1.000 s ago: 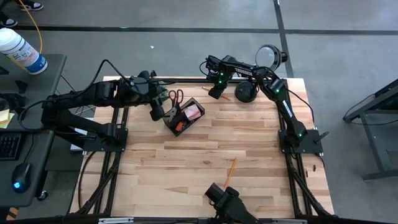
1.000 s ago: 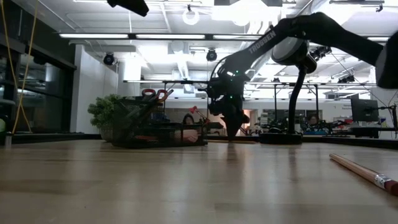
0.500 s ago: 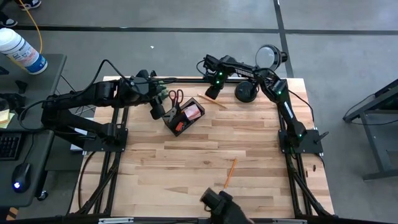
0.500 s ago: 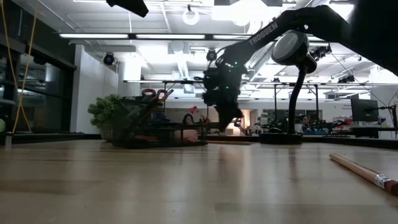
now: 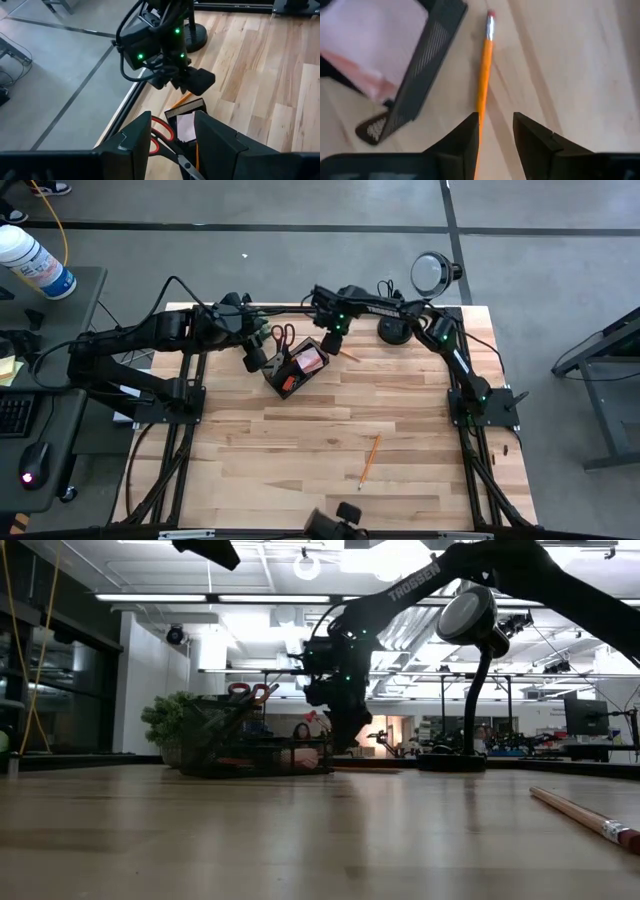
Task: Pick and place office supplies into organizer
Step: Put the top orange pencil into the black desk organizer
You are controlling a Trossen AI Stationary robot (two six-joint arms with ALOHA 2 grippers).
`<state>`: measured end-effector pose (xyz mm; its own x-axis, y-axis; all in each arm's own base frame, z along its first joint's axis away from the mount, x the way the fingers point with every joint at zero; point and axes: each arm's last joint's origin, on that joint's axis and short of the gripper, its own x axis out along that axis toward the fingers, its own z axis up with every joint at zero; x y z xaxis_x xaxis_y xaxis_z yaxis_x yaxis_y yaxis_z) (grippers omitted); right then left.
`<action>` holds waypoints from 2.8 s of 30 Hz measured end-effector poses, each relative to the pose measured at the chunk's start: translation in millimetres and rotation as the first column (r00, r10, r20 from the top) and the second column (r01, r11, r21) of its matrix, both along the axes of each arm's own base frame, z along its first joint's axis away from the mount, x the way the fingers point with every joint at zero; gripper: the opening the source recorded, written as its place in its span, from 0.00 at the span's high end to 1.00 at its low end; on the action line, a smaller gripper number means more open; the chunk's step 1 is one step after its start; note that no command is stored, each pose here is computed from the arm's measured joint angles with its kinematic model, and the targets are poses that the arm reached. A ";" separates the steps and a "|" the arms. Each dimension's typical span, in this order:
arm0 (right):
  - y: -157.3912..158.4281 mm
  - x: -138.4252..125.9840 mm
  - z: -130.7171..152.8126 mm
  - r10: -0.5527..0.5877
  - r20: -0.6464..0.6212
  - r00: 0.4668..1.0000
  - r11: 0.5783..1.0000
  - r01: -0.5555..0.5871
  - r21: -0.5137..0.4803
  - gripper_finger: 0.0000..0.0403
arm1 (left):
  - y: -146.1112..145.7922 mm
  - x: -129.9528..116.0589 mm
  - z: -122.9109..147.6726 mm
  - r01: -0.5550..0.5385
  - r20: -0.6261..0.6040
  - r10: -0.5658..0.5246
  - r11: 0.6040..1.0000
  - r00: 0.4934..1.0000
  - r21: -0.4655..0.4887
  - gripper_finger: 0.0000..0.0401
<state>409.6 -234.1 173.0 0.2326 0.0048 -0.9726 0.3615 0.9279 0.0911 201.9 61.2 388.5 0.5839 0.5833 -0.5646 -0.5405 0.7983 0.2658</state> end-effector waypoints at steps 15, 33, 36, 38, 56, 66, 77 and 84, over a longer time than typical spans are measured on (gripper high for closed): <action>32.3 -10.8 -2.6 0.019 -0.252 0.968 0.996 0.003 0.087 0.72 | -0.4 0.2 -0.1 0.011 0.002 -0.011 1.000 1.000 -0.009 0.66; 15.5 -22.7 2.0 -0.016 -0.238 0.971 0.990 0.049 0.133 0.72 | -0.2 0.1 -0.2 0.015 -0.007 -0.015 1.000 1.000 -0.001 0.66; 16.6 -23.5 2.0 -0.013 -0.248 0.969 0.989 0.050 0.141 0.72 | -0.3 0.1 -0.2 0.015 -0.007 -0.015 1.000 1.000 0.000 0.66; 17.3 -23.6 2.5 -0.012 -0.244 0.970 0.987 0.051 0.156 0.72 | -0.2 0.1 -0.2 0.014 -0.007 -0.014 1.000 1.000 0.000 0.66; 52.2 -75.8 0.2 -0.064 -0.018 0.998 0.997 0.065 0.051 0.72 | 2.5 0.0 0.1 -0.061 -0.027 0.063 0.996 0.998 0.066 0.66; 59.3 -90.4 -23.2 -0.090 -0.108 0.990 0.994 0.096 0.058 0.72 | 3.3 3.4 5.1 -0.062 0.036 0.060 0.995 0.998 0.080 0.66; 60.1 -90.6 -32.7 -0.110 -0.065 0.992 0.992 0.114 0.058 0.72 | 3.4 5.3 7.4 -0.055 0.069 0.050 0.995 0.996 0.078 0.66; 66.6 -85.5 -32.9 -0.087 -0.057 0.995 0.996 0.089 0.031 0.75 | 3.5 5.7 8.1 -0.057 0.079 0.051 0.995 0.996 0.079 0.66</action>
